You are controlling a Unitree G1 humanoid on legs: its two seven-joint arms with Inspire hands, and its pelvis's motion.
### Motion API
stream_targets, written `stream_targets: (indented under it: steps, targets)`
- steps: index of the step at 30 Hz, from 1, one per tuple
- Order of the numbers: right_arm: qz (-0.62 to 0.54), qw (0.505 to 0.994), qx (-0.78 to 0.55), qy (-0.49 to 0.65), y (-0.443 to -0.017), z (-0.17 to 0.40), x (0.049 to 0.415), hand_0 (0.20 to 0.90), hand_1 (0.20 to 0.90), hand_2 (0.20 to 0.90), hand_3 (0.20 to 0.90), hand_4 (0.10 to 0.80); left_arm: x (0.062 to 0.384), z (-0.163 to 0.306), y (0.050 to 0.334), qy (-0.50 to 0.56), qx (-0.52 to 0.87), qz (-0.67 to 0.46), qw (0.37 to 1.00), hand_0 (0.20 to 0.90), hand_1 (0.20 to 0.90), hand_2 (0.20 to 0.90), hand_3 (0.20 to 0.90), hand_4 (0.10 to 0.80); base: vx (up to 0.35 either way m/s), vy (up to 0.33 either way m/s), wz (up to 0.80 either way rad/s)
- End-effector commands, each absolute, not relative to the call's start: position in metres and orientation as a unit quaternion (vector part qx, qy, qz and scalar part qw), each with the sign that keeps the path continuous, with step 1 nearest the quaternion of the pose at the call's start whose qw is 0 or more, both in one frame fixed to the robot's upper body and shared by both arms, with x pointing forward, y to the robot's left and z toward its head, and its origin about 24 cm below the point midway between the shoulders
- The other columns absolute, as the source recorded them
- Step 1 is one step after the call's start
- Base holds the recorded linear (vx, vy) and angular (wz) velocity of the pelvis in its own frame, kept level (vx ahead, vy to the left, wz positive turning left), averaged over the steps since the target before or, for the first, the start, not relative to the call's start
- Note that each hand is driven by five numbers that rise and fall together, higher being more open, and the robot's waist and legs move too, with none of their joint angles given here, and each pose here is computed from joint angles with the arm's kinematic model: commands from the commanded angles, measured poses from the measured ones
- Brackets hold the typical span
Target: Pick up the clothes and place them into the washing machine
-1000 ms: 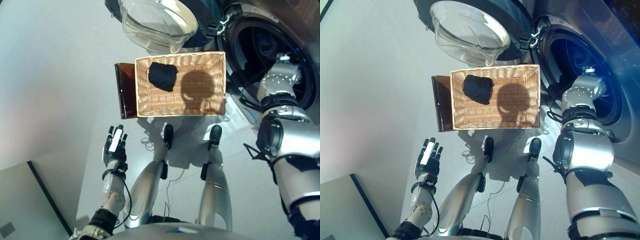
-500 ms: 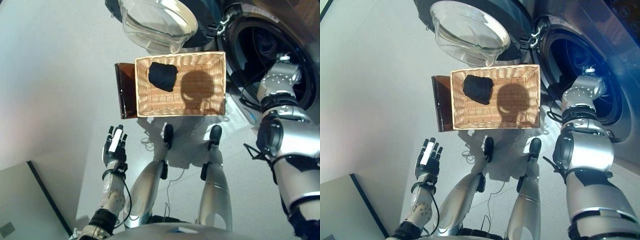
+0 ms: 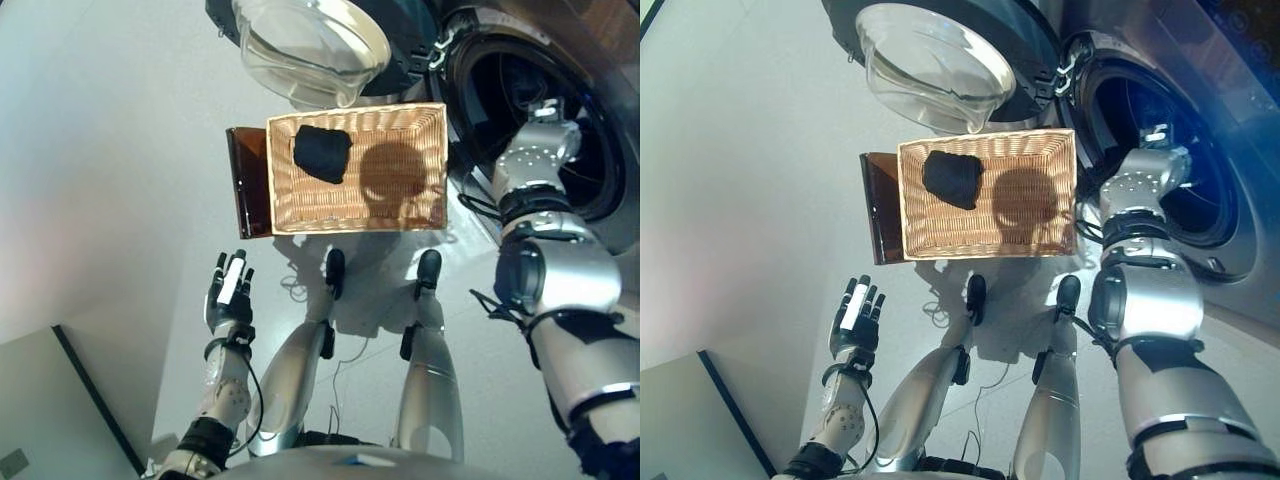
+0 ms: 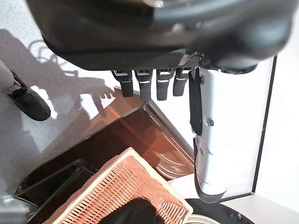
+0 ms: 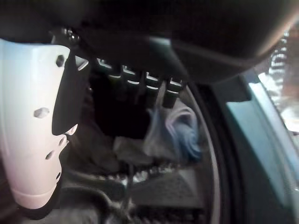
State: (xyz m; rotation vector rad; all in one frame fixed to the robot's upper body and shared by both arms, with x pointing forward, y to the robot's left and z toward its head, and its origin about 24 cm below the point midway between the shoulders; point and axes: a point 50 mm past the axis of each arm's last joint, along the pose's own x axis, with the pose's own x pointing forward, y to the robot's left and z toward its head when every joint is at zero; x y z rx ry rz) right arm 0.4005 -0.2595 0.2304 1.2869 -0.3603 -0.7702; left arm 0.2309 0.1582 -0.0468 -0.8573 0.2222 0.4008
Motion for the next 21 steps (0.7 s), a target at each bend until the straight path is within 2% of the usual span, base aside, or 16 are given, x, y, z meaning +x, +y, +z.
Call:
stream_targets:
  steps: [1, 11, 16, 18, 21]
  targets:
    - [-0.274, 0.791, 0.485, -0.253, -0.228, 0.266, 0.397, 0.9, 0.9, 0.9, 0.9, 0.8, 0.232, -0.036, 0.179, 0.057, -0.405, 0.225, 0.884, 0.9, 0.9, 0.9, 0.9, 0.8, 0.0, 0.0, 0.0]
    - [-0.205, 0.892, 0.33, -0.232, -0.155, 0.223, 0.386, 0.9, 0.9, 0.9, 0.9, 0.8, 0.233, -0.03, 0.184, 0.037, -0.405, 0.249, 0.879, 0.9, 0.9, 0.9, 0.9, 0.8, 0.0, 0.0, 0.0]
    - [-0.191, 0.925, 0.254, -0.21, -0.134, 0.204, 0.384, 0.9, 0.9, 0.9, 0.9, 0.8, 0.234, -0.029, 0.185, 0.034, -0.398, 0.253, 0.881, 0.9, 0.9, 0.9, 0.9, 0.8, 0.0, 0.0, 0.0]
    - [-0.171, 0.95, 0.139, -0.219, -0.118, 0.196, 0.38, 0.9, 0.9, 0.9, 0.9, 0.8, 0.235, -0.026, 0.187, 0.023, -0.388, 0.254, 0.885, 0.9, 0.9, 0.9, 0.9, 0.8, 0.0, 0.0, 0.0]
    - [-0.169, 0.957, 0.041, -0.233, -0.112, 0.191, 0.377, 0.9, 0.9, 0.9, 0.9, 0.8, 0.235, -0.024, 0.189, 0.016, -0.378, 0.259, 0.889, 0.9, 0.9, 0.9, 0.9, 0.8, 0.0, 0.0, 0.0]
